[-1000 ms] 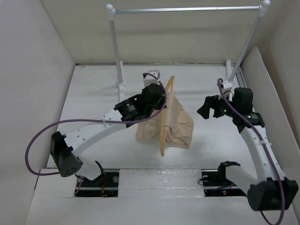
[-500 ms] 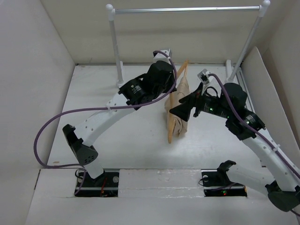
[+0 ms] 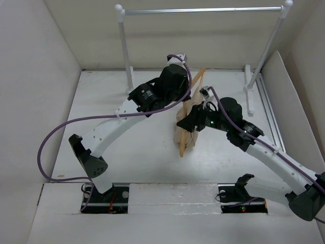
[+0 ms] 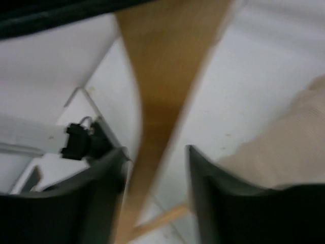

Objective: Place the trousers on the hanger
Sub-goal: Place the hanger at the clothesline.

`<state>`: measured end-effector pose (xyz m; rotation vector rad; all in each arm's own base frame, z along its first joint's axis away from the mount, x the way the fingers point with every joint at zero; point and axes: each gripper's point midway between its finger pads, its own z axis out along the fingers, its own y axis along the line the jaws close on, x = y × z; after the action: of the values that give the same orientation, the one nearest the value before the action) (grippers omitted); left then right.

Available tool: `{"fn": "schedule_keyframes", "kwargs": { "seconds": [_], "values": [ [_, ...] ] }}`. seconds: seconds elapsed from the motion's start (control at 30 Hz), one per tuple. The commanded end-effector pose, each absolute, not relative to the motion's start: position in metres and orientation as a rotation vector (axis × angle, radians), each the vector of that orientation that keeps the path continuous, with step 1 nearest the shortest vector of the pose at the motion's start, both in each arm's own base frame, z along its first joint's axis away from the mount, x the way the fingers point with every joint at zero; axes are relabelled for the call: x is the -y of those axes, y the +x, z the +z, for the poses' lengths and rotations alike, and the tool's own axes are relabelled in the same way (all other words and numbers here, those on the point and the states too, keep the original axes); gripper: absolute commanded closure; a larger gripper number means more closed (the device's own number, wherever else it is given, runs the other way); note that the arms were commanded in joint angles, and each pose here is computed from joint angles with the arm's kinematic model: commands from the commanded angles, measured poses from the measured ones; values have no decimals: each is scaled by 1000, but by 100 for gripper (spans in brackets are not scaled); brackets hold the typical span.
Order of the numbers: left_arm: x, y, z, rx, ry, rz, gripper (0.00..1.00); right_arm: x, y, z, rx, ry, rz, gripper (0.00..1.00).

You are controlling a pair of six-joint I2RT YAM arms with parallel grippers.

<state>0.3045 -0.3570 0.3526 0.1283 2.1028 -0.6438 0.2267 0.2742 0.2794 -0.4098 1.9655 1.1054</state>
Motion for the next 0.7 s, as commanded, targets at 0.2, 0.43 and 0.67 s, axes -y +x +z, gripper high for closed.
{"fn": "schedule_keyframes", "kwargs": {
  "seconds": [0.2, 0.43, 0.67],
  "values": [
    [355, 300, 445, -1857, 46, -860, 100, -304, 228, 332, -1753, -403, 1324, 88],
    [347, 294, 491, -1716, 84, -926, 45, -278, 255, 381, -1637, -300, 1347, 100],
    [307, 274, 553, -1542, 88, -943, 1, -232, 312, 420, -1560, -244, 1273, 100]
  ]
}}
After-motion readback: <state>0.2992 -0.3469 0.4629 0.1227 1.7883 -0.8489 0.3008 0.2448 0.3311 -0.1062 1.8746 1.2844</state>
